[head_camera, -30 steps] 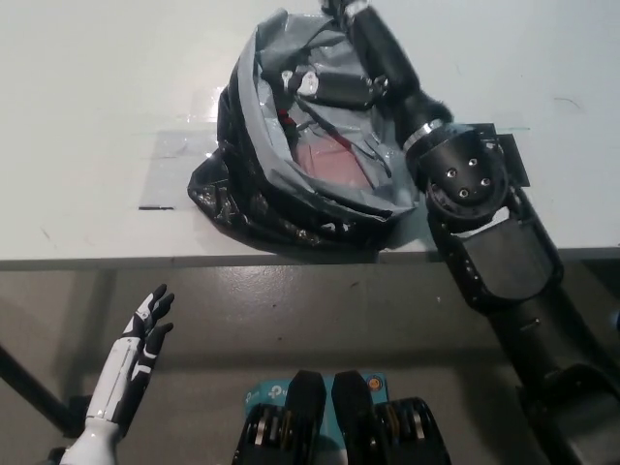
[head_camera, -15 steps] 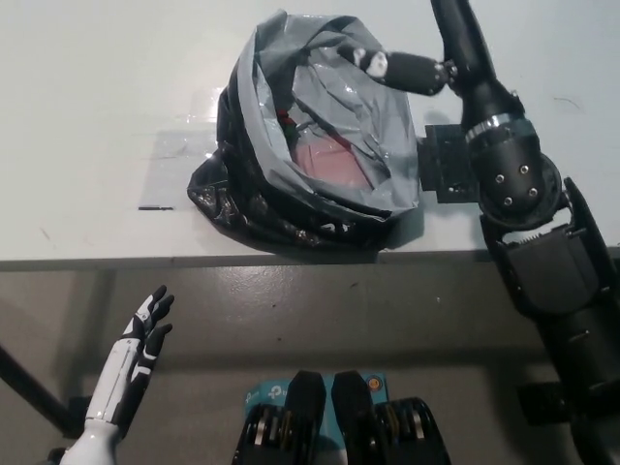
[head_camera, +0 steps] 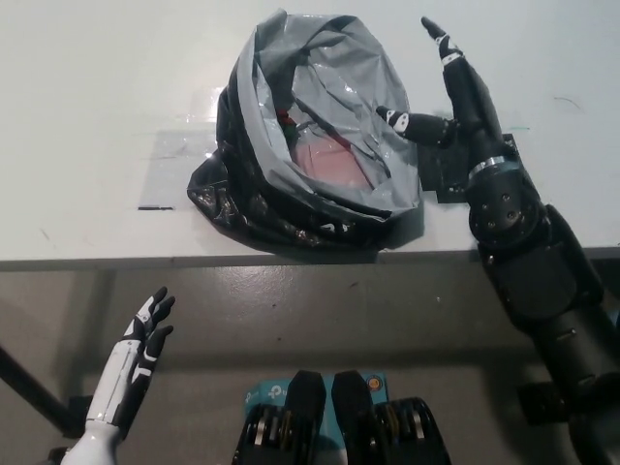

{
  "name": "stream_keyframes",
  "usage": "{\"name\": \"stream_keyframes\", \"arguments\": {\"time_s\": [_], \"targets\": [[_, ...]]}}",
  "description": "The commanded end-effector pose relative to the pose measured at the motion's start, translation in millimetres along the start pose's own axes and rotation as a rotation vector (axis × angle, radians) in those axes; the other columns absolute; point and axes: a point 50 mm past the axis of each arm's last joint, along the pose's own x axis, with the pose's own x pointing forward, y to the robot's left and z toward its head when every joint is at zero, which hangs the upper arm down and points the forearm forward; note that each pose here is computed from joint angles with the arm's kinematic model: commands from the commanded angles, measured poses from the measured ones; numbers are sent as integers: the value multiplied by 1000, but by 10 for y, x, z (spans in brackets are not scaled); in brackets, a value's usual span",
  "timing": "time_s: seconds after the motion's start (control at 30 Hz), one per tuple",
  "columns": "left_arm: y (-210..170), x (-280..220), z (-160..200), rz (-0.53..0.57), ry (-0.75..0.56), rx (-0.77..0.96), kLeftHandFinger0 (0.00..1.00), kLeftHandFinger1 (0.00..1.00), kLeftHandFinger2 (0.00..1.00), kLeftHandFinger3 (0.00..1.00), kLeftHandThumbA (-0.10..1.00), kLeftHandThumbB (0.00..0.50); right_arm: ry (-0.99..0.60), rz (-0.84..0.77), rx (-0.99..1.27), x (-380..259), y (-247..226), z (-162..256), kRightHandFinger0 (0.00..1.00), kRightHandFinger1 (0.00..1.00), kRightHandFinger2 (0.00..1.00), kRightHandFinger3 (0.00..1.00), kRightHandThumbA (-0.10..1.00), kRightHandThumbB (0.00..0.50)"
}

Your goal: Use the right hand to pick up a rubix's cube and place it into a plastic bag and lift the bag

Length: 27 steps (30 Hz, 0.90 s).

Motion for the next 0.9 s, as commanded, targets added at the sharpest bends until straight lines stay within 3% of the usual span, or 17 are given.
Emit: {"name": "stream_keyframes", "arguments": {"time_s": [0.0, 0.2, 0.27, 0.43, 0.6, 0.87], "targets": [[20, 14, 106, -7, -67, 21, 967, 1000, 1000, 1000, 1000, 122, -80, -19, 0, 110, 39, 241, 1000, 1000, 1000, 1000, 819, 443], [33, 12, 103, -7, -66, 24, 949, 1000, 1000, 1000, 1000, 109, -65, 18, 31, 79, 119, 234, 1000, 1000, 1000, 1000, 853, 452], [33, 14, 108, -7, -68, 20, 940, 1000, 1000, 1000, 1000, 102, -45, 27, 56, 78, 141, 221, 1000, 1000, 1000, 1000, 853, 482], [31, 8, 97, -6, -65, 22, 956, 1000, 1000, 1000, 1000, 102, 5, 63, 89, 67, 188, 165, 1000, 1000, 1000, 1000, 860, 499], [27, 15, 105, -3, -68, 20, 952, 1000, 1000, 1000, 1000, 90, 68, 72, 65, 64, 228, 83, 1000, 1000, 1000, 1000, 816, 500], [42, 7, 87, -4, -65, 14, 938, 1000, 1000, 1000, 1000, 110, 143, 45, -76, 41, 288, -96, 1000, 1000, 1000, 1000, 743, 493]]}}
